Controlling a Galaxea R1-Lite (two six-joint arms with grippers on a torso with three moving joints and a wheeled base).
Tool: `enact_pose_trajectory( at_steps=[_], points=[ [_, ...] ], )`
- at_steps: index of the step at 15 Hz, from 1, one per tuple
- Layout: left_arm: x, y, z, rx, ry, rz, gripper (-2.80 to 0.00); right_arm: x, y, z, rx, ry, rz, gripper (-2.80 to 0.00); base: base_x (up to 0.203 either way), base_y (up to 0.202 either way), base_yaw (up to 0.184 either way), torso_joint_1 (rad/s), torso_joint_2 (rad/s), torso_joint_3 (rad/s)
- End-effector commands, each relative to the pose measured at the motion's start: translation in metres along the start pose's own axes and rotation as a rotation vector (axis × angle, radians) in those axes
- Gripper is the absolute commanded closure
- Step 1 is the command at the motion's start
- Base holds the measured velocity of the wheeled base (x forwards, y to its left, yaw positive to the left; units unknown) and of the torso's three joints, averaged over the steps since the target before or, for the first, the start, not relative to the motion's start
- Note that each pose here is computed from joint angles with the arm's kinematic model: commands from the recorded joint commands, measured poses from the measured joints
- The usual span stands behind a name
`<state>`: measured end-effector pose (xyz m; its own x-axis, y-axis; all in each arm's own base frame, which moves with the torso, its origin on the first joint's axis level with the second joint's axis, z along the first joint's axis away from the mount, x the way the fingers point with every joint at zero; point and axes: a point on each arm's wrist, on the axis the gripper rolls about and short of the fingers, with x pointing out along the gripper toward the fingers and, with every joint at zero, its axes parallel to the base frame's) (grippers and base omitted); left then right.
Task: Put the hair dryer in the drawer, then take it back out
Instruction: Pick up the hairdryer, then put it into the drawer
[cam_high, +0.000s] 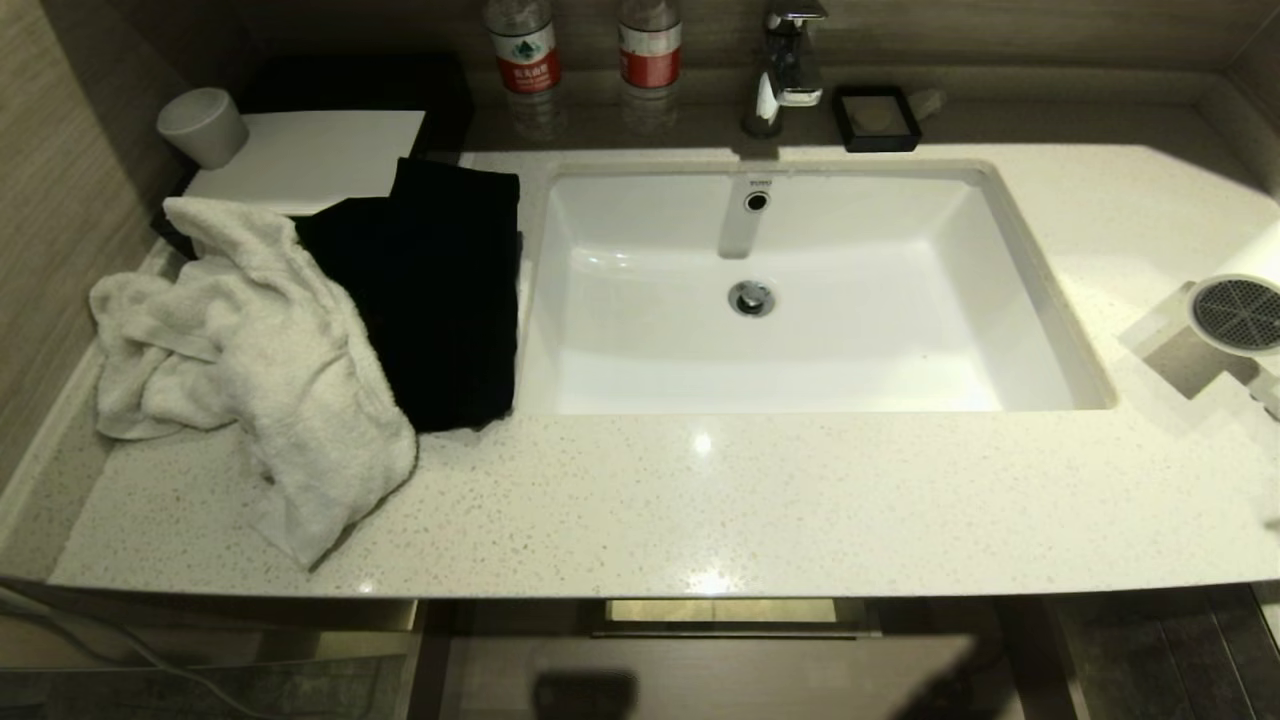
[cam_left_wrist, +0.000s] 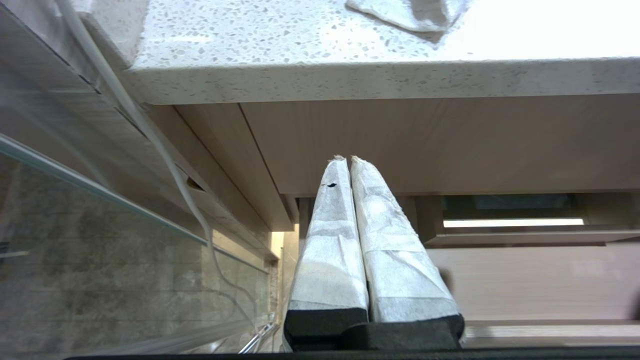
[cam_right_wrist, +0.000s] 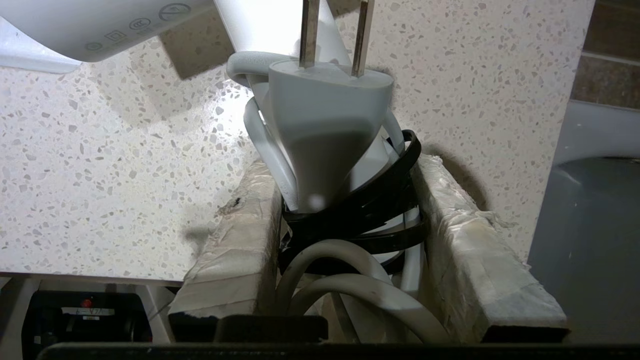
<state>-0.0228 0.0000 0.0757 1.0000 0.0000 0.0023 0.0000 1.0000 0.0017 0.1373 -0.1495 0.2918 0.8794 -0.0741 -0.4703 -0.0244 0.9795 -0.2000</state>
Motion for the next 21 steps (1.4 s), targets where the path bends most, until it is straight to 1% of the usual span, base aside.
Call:
enact_pose_trajectory(
  at_steps=[1, 3, 11, 16, 21],
  points=[
    [0.0000, 0.0000, 0.0001, 0.000, -0.001, 0.000, 0.00, -0.0021, 0.0035, -0.0013, -0.004, 0.000, 0.005, 0.00, 0.000, 0.000, 0.000, 0.000, 0.00, 0.000],
    [-0.0001, 0.0000, -0.0001, 0.000, -0.001, 0.000, 0.00, -0.0020, 0.0075, -0.0061, 0.004, 0.007, 0.012, 0.00, 0.000, 0.000, 0.000, 0.000, 0.00, 0.000],
    [0.0000, 0.0000, -0.0001, 0.000, 0.001, 0.000, 0.00, -0.0020, 0.0085, -0.0067, 0.000, 0.005, 0.015, 0.00, 0.000, 0.000, 0.000, -0.016, 0.01, -0.006],
    [0.0000, 0.0000, -0.0001, 0.000, 0.001, 0.000, 0.00, -0.0045, 0.0103, -0.0057, -0.005, 0.001, 0.009, 0.00, 0.000, 0.000, 0.000, -0.310, 0.18, -0.126],
    [-0.0001, 0.0000, -0.0001, 0.000, -0.001, 0.000, 0.00, -0.0055, 0.0130, -0.0070, -0.002, 0.004, 0.013, 0.00, 0.000, 0.000, 0.000, -0.331, 0.14, -0.191]
  ],
)
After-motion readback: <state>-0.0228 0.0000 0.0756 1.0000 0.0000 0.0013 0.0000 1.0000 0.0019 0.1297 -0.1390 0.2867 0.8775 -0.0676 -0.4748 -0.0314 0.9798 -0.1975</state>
